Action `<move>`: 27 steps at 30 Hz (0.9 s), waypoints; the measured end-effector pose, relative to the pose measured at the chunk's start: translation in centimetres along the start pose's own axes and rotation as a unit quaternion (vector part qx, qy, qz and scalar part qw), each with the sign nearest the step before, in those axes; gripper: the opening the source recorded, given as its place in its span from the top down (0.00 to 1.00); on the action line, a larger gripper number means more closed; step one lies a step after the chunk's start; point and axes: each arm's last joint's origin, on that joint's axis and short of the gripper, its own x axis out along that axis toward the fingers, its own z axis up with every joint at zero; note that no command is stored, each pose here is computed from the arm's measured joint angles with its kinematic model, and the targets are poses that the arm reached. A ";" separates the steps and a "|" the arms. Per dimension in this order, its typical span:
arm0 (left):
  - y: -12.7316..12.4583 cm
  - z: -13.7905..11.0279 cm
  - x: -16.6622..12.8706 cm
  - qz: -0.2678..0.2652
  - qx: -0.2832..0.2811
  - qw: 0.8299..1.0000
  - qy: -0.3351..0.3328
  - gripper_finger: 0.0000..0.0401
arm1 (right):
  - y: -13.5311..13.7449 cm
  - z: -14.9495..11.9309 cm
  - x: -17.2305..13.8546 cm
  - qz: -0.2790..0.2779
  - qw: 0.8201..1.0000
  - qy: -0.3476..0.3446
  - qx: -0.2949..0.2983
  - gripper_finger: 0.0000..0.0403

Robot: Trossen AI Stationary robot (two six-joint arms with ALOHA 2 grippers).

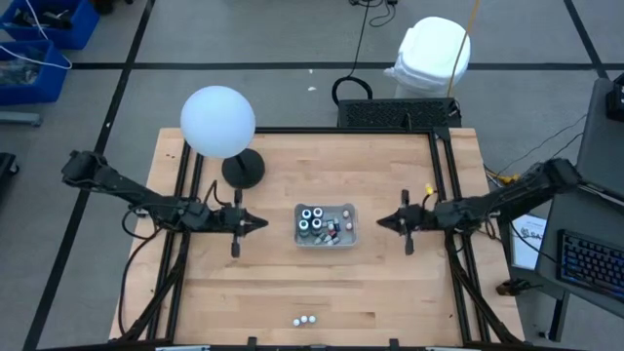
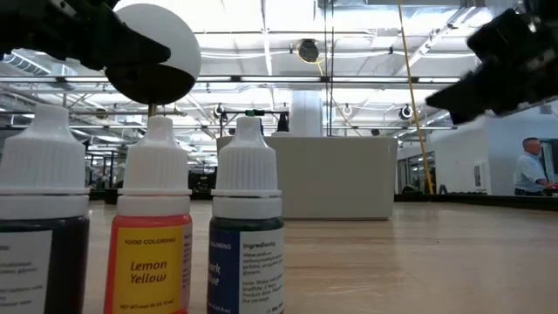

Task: Pick & Place food coloring
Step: Put the small blue food coloring bottle into the gray bin

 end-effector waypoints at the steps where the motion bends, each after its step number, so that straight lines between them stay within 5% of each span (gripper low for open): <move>1: 0.0 0.0 0.0 0.001 0.001 1.000 0.001 0.94 | 0.7 1.0 0.6 0.009 1.000 -0.004 -0.001 1.00; 9: 0.0 -0.1 0.0 0.000 0.015 1.000 0.006 0.89 | 9.6 5.4 9.1 0.038 0.995 0.051 -0.073 1.00; 16: 0.0 -0.1 0.0 0.000 0.011 1.000 0.005 0.90 | 17.2 5.5 16.5 0.043 0.990 0.082 -0.105 0.98; 21: 0.0 -0.1 0.0 0.000 0.018 1.000 0.004 0.90 | 21.0 2.7 19.5 0.061 0.980 0.126 -0.138 0.85; 27: 0.0 0.0 0.0 0.000 0.042 0.999 0.001 0.90 | 22.0 1.1 20.5 0.060 0.983 0.136 -0.110 0.62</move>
